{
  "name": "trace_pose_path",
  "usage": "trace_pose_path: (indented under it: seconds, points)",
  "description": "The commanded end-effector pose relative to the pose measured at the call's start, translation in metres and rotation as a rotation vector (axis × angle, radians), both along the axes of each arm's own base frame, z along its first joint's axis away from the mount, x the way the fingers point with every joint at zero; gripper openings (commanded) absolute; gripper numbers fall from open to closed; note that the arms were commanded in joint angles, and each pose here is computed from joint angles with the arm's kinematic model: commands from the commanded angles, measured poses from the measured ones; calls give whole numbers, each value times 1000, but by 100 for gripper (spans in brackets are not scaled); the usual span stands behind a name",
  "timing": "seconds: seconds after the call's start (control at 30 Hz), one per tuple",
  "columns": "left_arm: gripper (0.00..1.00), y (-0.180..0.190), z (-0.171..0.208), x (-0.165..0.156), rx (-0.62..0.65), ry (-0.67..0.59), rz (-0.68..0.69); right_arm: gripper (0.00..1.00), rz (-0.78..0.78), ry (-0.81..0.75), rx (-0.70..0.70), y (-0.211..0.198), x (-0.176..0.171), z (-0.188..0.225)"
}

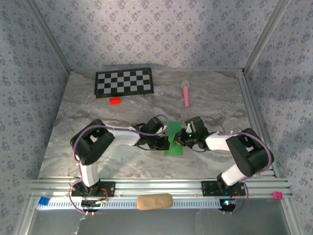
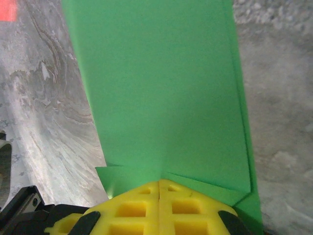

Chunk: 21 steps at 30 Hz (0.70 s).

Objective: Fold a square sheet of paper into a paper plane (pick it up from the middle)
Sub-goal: Fold the triangle a second time at the center of the table.

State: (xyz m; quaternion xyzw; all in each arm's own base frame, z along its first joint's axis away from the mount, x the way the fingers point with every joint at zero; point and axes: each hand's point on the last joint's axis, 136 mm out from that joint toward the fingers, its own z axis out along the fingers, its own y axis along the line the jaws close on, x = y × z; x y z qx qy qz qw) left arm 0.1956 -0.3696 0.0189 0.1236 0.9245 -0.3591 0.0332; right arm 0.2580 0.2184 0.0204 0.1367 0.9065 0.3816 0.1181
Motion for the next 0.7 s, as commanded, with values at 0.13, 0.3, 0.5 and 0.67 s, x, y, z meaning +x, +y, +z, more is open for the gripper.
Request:
trace_pose_path:
  seconds: [0.13, 0.3, 0.5, 0.67]
  points:
    - [0, 28, -29, -16, 130, 45, 18, 0, 82, -47, -33, 3, -10, 16]
    - [0, 31, -30, -15, 146, 33, 21, 0, 137, -32, 0, 18, -20, 9]
    - [0, 36, -31, -14, 163, 26, 29, 0, 52, 60, -79, -6, -25, -26]
    - [0, 39, -37, -17, 176, 29, 17, 0, -21, 73, -83, -26, -14, -30]
